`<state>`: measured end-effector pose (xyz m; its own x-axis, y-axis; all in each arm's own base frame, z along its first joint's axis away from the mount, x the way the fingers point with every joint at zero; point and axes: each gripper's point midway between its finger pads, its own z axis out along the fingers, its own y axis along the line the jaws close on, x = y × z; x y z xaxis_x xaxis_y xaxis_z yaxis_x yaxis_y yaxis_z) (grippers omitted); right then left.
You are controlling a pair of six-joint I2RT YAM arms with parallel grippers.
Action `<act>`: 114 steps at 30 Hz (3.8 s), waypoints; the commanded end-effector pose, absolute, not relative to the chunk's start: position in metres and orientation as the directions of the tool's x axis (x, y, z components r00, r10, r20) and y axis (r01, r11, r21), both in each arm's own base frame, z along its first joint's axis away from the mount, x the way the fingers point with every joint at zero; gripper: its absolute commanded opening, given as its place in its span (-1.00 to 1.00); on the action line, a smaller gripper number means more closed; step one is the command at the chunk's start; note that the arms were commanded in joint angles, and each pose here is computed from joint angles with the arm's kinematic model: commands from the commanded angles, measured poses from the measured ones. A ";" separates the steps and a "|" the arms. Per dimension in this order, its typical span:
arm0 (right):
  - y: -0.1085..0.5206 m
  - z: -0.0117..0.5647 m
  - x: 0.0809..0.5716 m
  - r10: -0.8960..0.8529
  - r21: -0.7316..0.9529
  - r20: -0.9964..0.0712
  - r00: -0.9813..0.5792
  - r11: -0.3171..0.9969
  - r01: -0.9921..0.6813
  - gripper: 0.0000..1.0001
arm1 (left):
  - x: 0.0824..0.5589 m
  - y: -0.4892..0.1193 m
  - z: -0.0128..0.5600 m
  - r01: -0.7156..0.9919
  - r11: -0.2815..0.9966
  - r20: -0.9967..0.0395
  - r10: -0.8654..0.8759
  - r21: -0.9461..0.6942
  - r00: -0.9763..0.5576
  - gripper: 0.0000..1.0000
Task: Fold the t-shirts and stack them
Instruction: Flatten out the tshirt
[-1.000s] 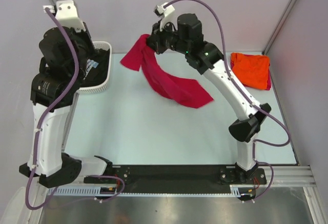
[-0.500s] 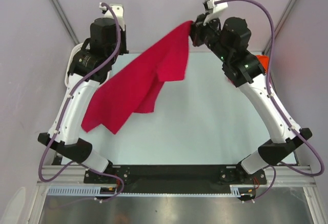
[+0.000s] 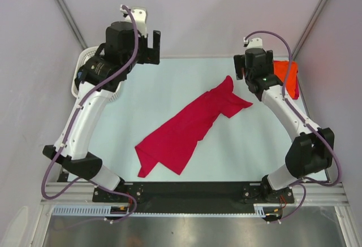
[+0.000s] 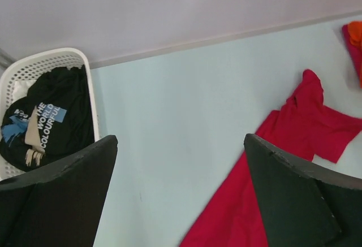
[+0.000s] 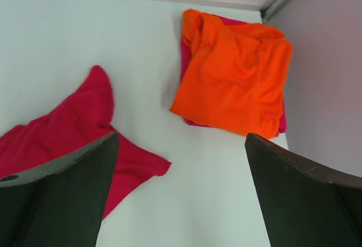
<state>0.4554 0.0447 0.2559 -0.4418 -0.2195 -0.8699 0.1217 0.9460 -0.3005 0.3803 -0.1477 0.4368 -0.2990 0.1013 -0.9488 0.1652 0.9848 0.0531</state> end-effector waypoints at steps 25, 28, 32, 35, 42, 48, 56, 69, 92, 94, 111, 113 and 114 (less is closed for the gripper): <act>-0.003 0.087 0.389 0.288 0.142 -0.461 -0.839 0.958 0.251 0.88 | 0.209 -0.222 0.142 0.641 0.766 -0.397 0.575 -0.047 -0.715 0.99; 0.012 0.081 0.412 0.319 0.273 -0.434 -0.843 0.938 0.214 0.86 | 0.203 -0.218 0.140 0.640 0.767 -0.387 0.577 -0.047 -0.719 0.99; 0.028 0.071 0.435 0.356 0.403 -0.392 -0.848 0.895 0.189 0.81 | 0.198 -0.213 0.134 0.628 0.776 -0.367 0.571 -0.050 -0.735 0.99; 0.034 0.071 0.447 0.387 0.467 -0.376 -0.842 0.864 0.189 0.78 | 0.199 -0.215 0.135 0.628 0.776 -0.366 0.571 -0.051 -0.735 0.99; 0.028 0.035 0.445 0.387 0.423 -0.313 -0.867 0.874 0.237 0.75 | 0.209 -0.212 0.138 0.622 0.783 -0.364 0.580 0.001 -0.729 0.99; 0.030 0.023 0.452 0.393 0.431 -0.298 -0.870 0.868 0.245 0.50 | 0.212 -0.212 0.141 0.624 0.781 -0.362 0.585 0.012 -0.725 0.99; 0.049 0.021 0.465 0.364 0.495 -0.262 -0.894 0.846 0.199 -1.00 | 0.202 -0.217 0.149 0.695 0.719 -0.322 0.661 0.012 -0.678 0.99; 0.056 0.033 0.470 0.357 0.513 -0.286 -0.889 0.841 0.173 -1.00 | 0.146 -0.206 0.126 0.635 0.771 -0.060 0.633 -0.046 -0.772 0.99; 0.066 0.070 0.459 0.364 0.561 -0.322 -0.874 0.817 0.134 -1.00 | 0.067 -0.227 0.014 0.808 0.547 0.157 0.797 0.219 -0.583 0.99; 0.066 0.075 0.460 0.361 0.555 -0.340 -0.869 0.822 0.124 -1.00 | 0.069 -0.225 0.006 0.807 0.543 0.151 0.800 0.230 -0.581 0.99; 0.075 0.072 0.456 0.329 0.552 -0.327 -0.886 0.827 0.103 -1.00 | 0.103 -0.269 0.021 0.810 0.528 0.050 0.829 0.256 -0.557 0.99; 0.077 0.073 0.457 0.325 0.557 -0.323 -0.889 0.824 0.099 -1.00 | 0.106 -0.260 0.015 0.798 0.540 0.067 0.816 0.270 -0.575 0.99; 0.077 0.073 0.458 0.327 0.557 -0.324 -0.888 0.825 0.100 -1.00 | 0.107 -0.259 0.013 0.793 0.551 0.066 0.809 0.260 -0.584 0.98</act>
